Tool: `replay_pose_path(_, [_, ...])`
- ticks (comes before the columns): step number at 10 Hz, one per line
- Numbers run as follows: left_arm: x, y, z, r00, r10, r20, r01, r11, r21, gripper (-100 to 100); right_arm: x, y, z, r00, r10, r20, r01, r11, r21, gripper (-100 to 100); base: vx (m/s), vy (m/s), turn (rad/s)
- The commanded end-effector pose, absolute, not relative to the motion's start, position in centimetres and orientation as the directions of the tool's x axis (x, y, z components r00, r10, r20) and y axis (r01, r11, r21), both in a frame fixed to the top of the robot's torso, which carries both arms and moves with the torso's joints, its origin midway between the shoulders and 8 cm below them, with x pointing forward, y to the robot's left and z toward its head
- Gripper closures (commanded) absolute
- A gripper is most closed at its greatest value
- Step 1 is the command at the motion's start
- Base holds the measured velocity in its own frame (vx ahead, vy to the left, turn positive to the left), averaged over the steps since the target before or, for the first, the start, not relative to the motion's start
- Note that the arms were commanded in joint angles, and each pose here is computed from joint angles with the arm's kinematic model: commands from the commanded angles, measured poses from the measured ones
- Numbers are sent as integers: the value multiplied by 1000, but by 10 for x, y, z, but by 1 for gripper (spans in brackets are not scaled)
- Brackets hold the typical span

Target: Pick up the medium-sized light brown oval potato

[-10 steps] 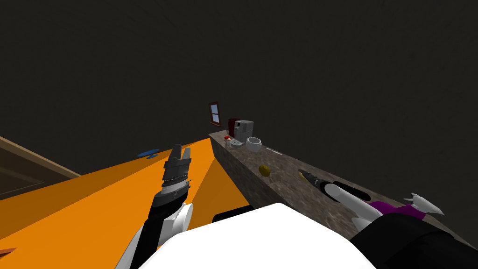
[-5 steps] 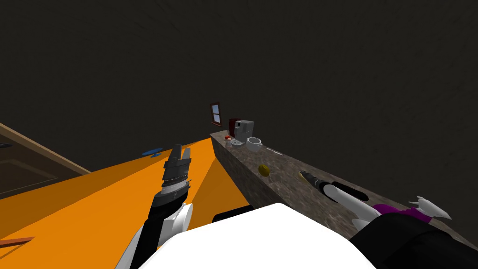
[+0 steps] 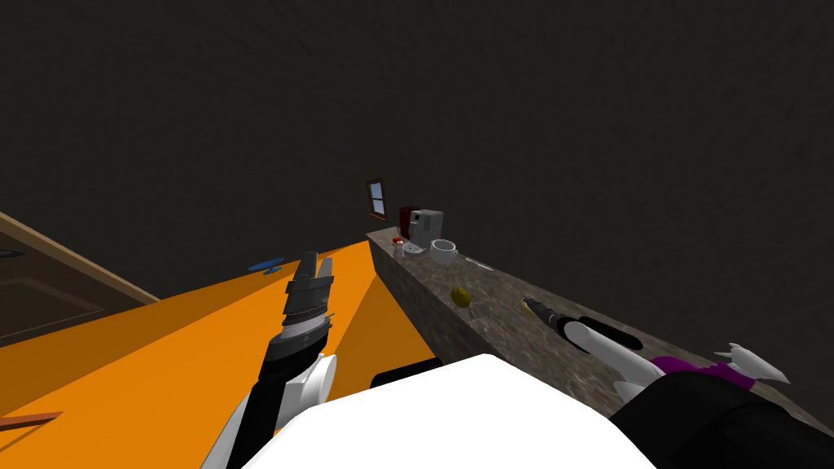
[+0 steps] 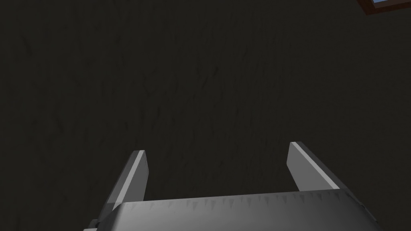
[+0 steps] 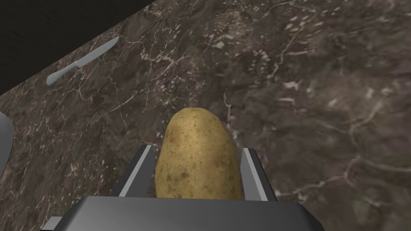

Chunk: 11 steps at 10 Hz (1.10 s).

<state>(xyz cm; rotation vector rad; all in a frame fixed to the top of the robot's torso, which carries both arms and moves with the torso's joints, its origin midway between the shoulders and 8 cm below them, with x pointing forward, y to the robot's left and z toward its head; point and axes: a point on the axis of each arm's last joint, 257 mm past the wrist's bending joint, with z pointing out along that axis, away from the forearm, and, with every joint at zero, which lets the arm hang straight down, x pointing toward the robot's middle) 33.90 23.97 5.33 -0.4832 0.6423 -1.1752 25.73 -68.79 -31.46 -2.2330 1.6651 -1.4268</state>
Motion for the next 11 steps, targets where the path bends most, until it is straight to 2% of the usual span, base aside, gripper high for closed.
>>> replay_pose_path(1, [339, 240, 53, 245, -947, -207, 686, 320, -654, 0, 258, -688, -313, 26, -764, 644, -750, -441, -493, 100, 13, 15, -92])
replay_pose_path(10, [339, 240, 53, 245, -947, -207, 686, 320, -654, 0, 263, -689, -303, 63, -762, 644, -726, -478, -495, 100, 23, 35, -69])
replay_pose_path(11, [339, 240, 53, 245, -947, -207, 686, 320, -654, 0, 263, -689, -303, 66, -762, 644, -725, -480, -494, 0, 0, 0, 0])
